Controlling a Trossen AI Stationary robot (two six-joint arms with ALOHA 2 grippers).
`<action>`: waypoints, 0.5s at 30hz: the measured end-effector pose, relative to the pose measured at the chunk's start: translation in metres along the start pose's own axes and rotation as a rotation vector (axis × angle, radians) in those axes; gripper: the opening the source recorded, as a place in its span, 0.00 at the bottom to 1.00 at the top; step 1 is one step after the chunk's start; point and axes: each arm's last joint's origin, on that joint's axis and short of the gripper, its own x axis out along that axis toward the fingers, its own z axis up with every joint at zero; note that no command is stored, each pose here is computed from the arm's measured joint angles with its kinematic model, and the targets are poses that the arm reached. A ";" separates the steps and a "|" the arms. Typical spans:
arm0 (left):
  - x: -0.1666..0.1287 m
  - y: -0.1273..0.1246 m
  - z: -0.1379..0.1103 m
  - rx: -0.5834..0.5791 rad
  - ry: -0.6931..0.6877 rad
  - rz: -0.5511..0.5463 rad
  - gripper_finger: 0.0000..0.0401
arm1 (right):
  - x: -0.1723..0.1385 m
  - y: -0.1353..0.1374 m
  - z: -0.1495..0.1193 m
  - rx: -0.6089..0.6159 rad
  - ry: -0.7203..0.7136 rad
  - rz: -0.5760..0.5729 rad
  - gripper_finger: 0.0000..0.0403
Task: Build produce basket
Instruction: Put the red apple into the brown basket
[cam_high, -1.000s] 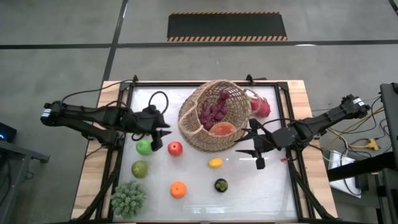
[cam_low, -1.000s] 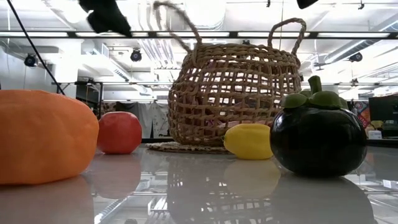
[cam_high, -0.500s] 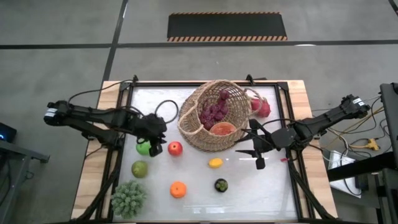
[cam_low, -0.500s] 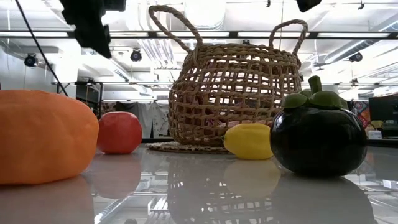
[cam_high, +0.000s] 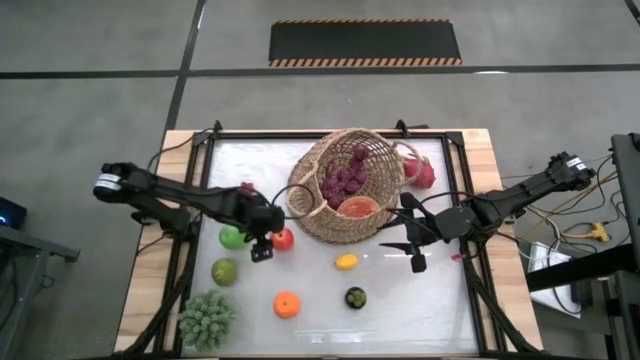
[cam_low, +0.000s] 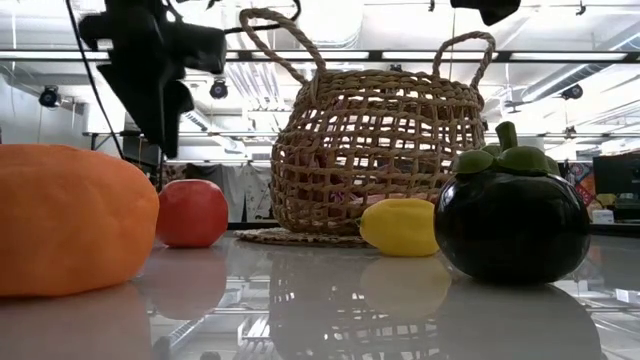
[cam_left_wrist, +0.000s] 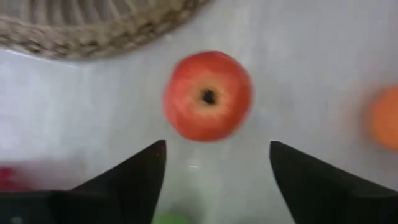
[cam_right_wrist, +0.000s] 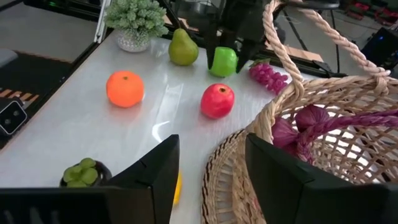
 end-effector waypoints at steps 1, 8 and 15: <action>0.003 -0.001 0.000 0.021 0.004 0.021 0.71 | 0.000 0.000 0.000 0.001 0.000 0.000 0.43; 0.016 -0.013 0.003 0.137 -0.004 0.070 0.80 | 0.000 0.000 0.000 0.002 0.000 0.000 0.43; 0.030 -0.016 0.004 0.140 -0.010 0.098 0.80 | 0.000 0.000 0.000 0.012 -0.001 0.000 0.43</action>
